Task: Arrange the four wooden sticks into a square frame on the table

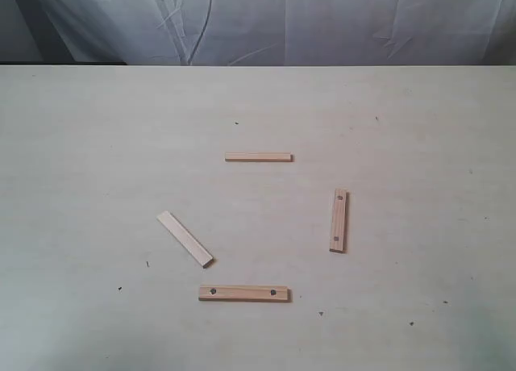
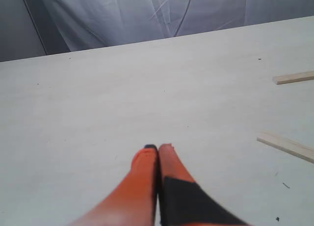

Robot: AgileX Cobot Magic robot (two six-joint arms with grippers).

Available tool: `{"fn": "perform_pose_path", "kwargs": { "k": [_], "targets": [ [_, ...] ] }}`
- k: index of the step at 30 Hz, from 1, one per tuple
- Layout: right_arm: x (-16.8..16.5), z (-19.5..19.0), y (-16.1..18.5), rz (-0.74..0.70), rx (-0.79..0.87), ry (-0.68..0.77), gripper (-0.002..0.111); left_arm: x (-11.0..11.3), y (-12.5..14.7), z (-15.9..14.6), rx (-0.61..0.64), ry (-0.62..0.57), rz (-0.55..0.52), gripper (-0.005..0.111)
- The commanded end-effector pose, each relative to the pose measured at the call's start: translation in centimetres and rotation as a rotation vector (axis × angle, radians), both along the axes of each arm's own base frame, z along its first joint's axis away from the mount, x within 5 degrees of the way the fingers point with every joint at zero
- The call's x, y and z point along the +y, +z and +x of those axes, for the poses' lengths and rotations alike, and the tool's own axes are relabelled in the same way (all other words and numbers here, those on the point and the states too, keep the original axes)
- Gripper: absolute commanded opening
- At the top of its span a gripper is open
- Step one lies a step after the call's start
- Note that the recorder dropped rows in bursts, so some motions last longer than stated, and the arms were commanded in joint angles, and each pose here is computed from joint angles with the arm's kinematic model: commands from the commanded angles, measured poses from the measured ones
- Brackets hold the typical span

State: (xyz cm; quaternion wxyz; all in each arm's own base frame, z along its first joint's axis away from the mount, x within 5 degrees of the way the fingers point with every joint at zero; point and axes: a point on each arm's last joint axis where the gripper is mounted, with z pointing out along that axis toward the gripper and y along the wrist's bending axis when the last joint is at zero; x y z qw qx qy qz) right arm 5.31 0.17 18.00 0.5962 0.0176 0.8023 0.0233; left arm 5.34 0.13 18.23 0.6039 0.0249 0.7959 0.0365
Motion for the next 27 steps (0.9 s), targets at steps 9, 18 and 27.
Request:
{"fn": "perform_pose_path", "kwargs": {
  "k": [9,18,27],
  "targets": [
    [0.0,0.0,0.0,-0.001,-0.013,-0.007,0.0,0.0,0.0,0.0,-0.017,-0.008,0.0,0.0],
    [-0.1,0.2,0.8,-0.006,-0.099,-0.012,0.0,0.0,0.0,0.0,-0.017,-0.008,0.0,0.0],
    [-0.3,0.1,4.4,-0.003,-0.496,-0.035,0.0,0.0,0.0,0.0,-0.017,-0.008,0.0,0.0]
  ]
}}
